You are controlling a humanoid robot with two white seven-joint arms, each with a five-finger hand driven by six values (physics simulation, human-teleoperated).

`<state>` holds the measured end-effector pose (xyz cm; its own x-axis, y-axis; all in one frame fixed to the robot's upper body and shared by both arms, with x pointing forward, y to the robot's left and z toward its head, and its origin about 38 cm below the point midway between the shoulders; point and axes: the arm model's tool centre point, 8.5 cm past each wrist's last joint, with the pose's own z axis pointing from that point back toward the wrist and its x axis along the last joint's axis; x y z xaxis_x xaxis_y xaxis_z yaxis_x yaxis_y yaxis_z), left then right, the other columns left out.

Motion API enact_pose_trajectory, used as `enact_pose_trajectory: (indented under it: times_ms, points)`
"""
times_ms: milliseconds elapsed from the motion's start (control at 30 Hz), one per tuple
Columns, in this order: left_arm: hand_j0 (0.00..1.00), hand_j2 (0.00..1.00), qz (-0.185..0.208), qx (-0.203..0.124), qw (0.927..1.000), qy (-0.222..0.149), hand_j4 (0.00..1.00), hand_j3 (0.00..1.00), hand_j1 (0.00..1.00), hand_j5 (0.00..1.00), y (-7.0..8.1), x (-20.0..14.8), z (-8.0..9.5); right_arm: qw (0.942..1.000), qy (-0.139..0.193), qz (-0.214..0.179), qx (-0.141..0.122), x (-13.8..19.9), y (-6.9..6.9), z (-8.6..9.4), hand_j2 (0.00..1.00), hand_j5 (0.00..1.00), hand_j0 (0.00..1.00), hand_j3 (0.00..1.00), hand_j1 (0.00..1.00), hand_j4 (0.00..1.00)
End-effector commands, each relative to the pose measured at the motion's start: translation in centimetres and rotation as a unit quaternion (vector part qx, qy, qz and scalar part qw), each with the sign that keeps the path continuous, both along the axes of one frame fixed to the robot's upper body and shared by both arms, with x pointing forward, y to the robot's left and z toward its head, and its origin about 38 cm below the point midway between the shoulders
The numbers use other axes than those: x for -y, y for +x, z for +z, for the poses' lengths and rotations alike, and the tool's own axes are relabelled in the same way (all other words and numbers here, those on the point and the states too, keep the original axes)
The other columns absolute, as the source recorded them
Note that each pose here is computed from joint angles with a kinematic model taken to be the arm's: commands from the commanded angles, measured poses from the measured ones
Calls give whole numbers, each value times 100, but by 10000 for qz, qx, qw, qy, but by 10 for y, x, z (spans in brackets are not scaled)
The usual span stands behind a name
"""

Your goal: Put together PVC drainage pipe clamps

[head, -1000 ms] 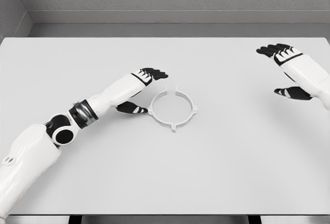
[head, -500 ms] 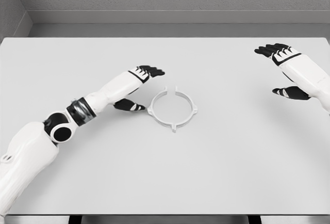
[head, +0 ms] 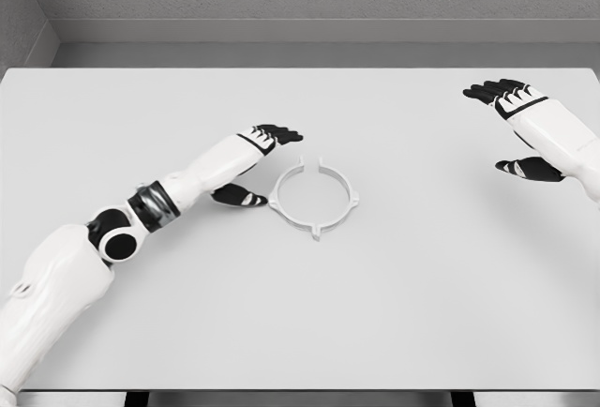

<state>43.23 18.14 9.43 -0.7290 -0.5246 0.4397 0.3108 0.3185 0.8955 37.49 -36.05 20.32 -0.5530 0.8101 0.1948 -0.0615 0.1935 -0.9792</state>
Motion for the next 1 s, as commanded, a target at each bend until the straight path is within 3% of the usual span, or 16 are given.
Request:
enact_pose_trajectory:
  times_ms: [0,333,567,600,700,767,867,967]
  points:
    - [100,100,-17,-3,10000,-65,100,100,100,100,0,4,1,10000,37,-2,3,0,0,1,100,100,100,100,100,100]
    - [100,100,-90,-21,9998,-174,100,100,100,100,-3,18,-1,10000,37,-2,3,0,0,1,100,100,100,100,100,100]
    - [100,100,-4,7,9999,-165,100,100,100,100,2,9,3,10000,37,-2,3,0,0,1,100,100,100,100,100,100]
    - [100,100,57,94,9999,-68,100,100,100,100,8,-2,11,10000,37,-2,3,0,0,1,100,100,100,100,100,100]
    - [100,100,531,363,9966,513,100,100,100,100,21,-77,35,10000,37,-2,3,0,0,1,100,100,100,100,100,100]
    - [100,100,960,491,9899,917,100,100,100,100,21,-137,54,10000,36,5,7,0,0,1,100,100,100,100,100,100]
    - [100,100,1316,507,9811,1328,100,100,100,100,13,-191,68,10000,36,4,-1,0,0,0,100,100,100,100,100,100]
    - [100,100,1743,408,9777,1097,100,100,100,100,-2,-219,61,10000,35,-15,-17,1,0,-1,100,100,100,100,100,100]
